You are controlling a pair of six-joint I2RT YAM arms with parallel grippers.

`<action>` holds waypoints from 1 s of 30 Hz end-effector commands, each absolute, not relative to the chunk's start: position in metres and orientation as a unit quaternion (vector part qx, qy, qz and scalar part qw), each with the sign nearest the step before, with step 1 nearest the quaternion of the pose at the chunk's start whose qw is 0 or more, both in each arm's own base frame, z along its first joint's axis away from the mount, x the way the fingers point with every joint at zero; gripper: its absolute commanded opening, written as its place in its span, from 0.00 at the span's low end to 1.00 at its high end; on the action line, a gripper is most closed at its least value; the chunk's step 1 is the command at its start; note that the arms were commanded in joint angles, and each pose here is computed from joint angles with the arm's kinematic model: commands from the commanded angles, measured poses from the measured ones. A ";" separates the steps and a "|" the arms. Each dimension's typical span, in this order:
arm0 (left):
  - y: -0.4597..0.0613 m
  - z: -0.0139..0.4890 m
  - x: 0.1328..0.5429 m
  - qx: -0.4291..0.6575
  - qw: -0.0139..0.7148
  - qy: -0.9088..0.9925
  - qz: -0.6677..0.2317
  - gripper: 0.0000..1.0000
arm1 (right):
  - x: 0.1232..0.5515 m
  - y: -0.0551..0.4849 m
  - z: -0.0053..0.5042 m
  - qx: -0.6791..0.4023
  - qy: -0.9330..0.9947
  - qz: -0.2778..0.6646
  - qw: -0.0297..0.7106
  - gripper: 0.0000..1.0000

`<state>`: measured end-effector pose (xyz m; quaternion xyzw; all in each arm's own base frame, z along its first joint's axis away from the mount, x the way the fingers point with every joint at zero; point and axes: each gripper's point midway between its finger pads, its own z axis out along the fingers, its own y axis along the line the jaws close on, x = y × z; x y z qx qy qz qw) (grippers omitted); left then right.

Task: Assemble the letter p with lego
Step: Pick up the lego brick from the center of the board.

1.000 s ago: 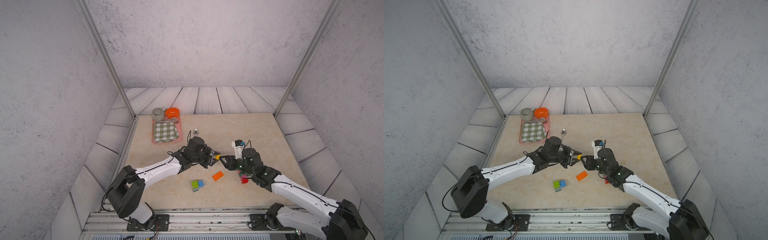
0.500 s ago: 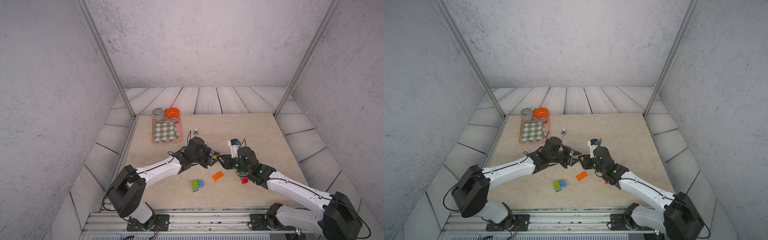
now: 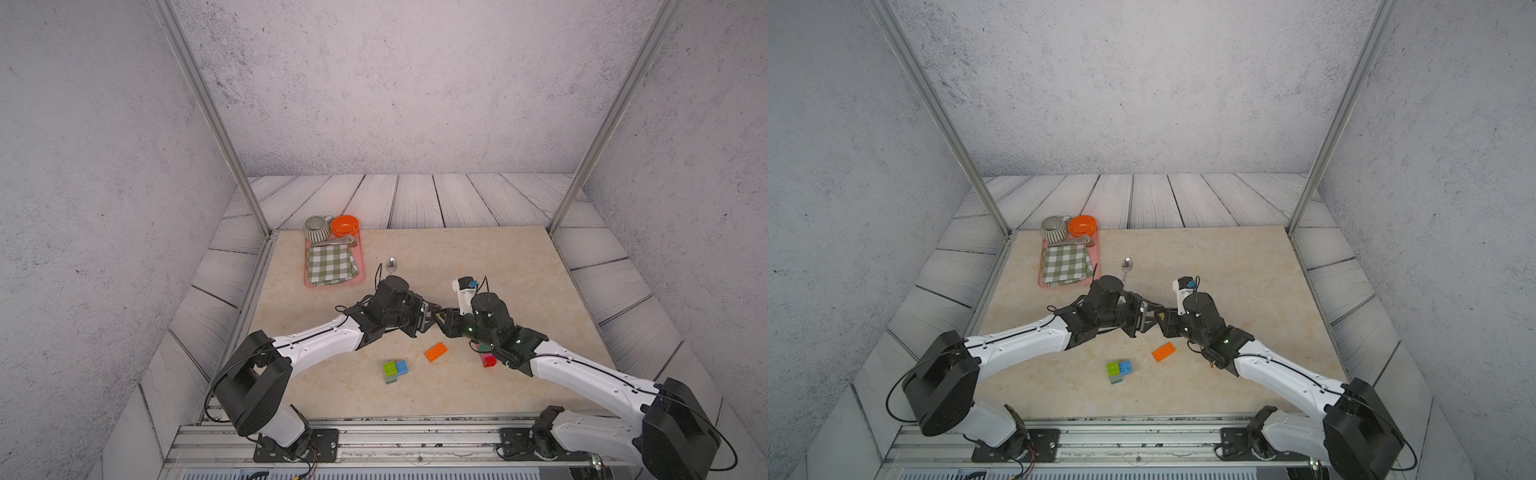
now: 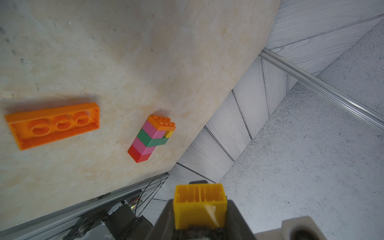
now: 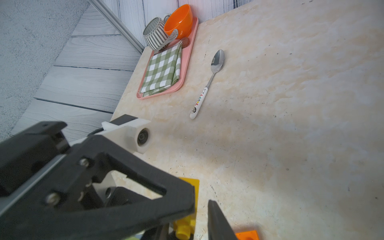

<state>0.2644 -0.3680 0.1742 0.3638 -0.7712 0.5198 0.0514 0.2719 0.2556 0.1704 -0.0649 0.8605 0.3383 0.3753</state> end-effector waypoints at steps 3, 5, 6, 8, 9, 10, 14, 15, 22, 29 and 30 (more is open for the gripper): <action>-0.367 0.179 0.255 0.354 0.057 -0.771 0.525 0.17 | 0.277 0.258 0.179 -0.057 0.850 0.346 0.394 0.09; -0.366 0.179 0.255 0.355 0.055 -0.771 0.526 0.18 | 0.277 0.258 0.180 -0.056 0.850 0.346 0.394 0.03; -0.365 0.179 0.254 0.354 0.053 -0.771 0.526 0.21 | 0.276 0.257 0.180 -0.055 0.851 0.345 0.393 0.00; -0.363 0.182 0.255 0.347 0.043 -0.773 0.529 0.30 | 0.276 0.254 0.181 -0.052 0.853 0.337 0.395 0.00; -0.362 0.183 0.255 0.343 0.038 -0.774 0.530 0.36 | 0.275 0.251 0.181 -0.050 0.856 0.330 0.395 0.00; -0.358 0.184 0.254 0.337 0.031 -0.779 0.528 0.50 | 0.275 0.248 0.182 -0.048 0.859 0.323 0.394 0.00; -0.320 0.193 0.249 0.298 -0.036 -0.816 0.495 0.88 | 0.267 0.237 0.180 -0.048 0.876 0.298 0.376 0.00; -0.303 0.197 0.249 0.279 -0.070 -0.828 0.482 0.91 | 0.263 0.233 0.177 -0.048 0.885 0.288 0.363 0.00; -0.206 0.228 0.222 0.072 -0.306 -0.880 0.355 0.97 | 0.229 0.231 0.163 -0.113 0.929 0.249 0.250 0.00; -0.198 0.197 0.187 -0.029 -0.285 -0.896 0.338 0.48 | 0.210 0.230 0.136 -0.127 0.969 0.175 0.118 0.00; -0.203 0.188 0.184 -0.039 -0.267 -0.900 0.341 0.43 | 0.208 0.231 0.135 -0.127 0.972 0.163 0.112 0.00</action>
